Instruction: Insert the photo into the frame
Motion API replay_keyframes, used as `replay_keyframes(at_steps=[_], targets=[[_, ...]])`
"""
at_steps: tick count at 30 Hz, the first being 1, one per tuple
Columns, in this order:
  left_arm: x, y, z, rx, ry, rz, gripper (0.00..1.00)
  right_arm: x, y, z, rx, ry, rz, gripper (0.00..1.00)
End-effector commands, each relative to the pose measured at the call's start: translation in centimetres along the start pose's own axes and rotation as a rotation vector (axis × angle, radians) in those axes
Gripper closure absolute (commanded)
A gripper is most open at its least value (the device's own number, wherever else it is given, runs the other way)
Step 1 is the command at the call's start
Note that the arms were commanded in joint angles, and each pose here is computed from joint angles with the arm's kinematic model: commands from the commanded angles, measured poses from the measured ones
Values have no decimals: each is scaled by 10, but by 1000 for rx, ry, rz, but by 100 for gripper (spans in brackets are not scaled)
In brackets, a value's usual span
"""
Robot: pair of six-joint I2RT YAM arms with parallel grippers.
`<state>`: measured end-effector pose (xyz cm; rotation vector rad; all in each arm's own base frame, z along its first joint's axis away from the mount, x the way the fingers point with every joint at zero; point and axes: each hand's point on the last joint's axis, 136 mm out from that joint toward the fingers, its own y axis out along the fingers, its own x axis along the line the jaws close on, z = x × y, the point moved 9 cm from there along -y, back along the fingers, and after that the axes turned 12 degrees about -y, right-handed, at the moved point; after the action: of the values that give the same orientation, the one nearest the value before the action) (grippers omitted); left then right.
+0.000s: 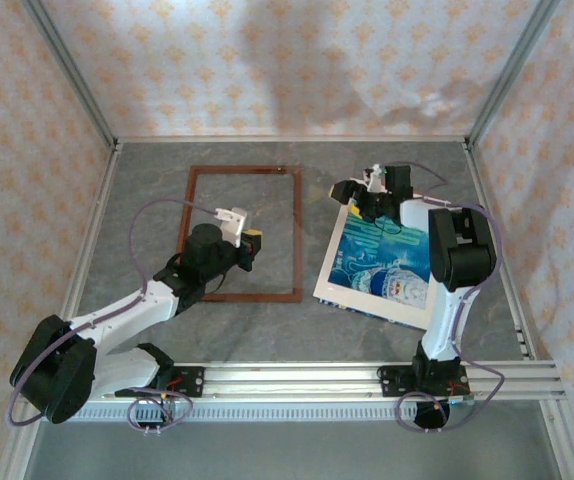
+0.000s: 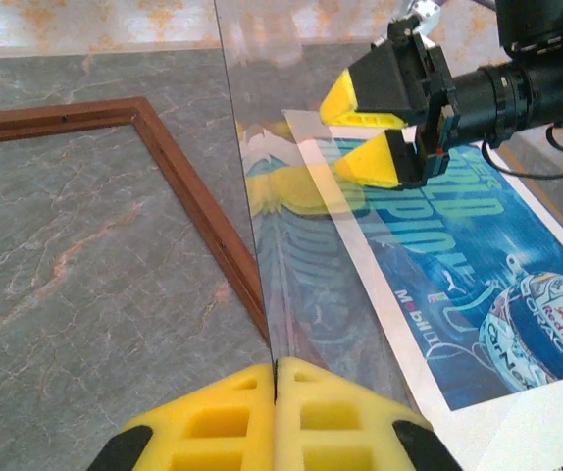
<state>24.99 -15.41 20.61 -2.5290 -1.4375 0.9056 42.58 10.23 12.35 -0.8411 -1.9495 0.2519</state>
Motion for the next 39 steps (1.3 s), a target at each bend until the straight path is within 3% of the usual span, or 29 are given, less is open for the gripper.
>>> replay_keyframes(at_steps=[1,15,27,39], targets=[[-3,-3,-12,-105,-35,15,100,9,-4,7,12,-38,-74,3],[27,2,-3,-105,-240,-45,100,41,-34,10,-28,-130,-137,20],[44,12,4,-58,-361,-78,100,46,-44,23,-14,-135,-132,47],[56,21,9,-38,-495,-76,100,57,-55,24,-44,-158,-153,53]])
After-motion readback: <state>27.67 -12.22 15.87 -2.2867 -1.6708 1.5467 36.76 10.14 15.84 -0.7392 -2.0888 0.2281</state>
